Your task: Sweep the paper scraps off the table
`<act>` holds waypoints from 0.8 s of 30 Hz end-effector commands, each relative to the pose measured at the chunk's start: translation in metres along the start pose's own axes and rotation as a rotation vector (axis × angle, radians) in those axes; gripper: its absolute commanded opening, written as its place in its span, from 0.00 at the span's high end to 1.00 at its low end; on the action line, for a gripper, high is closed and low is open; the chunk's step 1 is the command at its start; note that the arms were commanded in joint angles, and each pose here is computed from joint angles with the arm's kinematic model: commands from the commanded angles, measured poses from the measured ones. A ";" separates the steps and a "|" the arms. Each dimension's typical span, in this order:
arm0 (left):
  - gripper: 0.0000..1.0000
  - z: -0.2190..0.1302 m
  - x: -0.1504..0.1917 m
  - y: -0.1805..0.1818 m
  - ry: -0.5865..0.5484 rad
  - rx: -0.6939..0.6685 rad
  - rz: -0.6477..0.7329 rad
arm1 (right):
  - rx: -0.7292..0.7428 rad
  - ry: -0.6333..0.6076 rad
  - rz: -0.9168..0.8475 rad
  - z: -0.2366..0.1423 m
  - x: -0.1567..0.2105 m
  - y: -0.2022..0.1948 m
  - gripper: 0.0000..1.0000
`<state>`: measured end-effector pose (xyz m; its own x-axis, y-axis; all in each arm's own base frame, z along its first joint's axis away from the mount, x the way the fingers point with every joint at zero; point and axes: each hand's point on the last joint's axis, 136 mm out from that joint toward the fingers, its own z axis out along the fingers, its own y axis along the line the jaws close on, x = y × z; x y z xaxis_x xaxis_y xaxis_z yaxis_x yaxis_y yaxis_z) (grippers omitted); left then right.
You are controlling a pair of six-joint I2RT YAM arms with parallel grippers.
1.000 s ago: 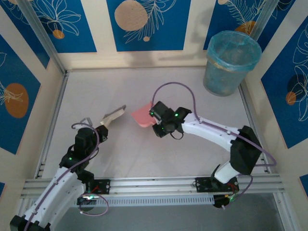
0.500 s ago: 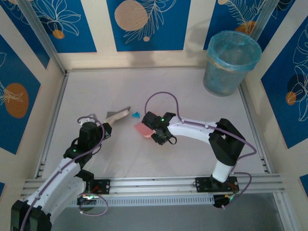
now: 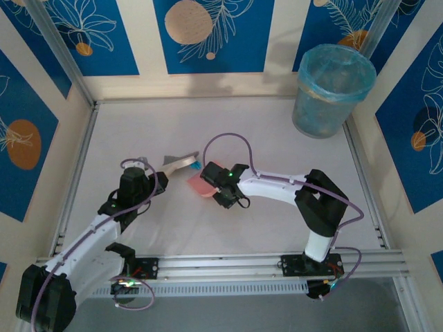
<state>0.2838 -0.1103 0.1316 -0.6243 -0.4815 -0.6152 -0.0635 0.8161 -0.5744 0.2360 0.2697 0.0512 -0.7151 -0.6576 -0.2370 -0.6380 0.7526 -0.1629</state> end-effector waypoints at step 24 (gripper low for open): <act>1.00 0.001 0.029 -0.081 0.170 0.273 0.097 | 0.035 0.021 0.068 0.023 0.010 -0.018 1.00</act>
<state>0.2702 -0.1755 0.1388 -0.7487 -0.3510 -0.5623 0.1188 0.7635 -0.6348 0.2496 0.2645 0.0397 -0.7408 -0.6144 -0.2715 -0.5980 0.7873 -0.1500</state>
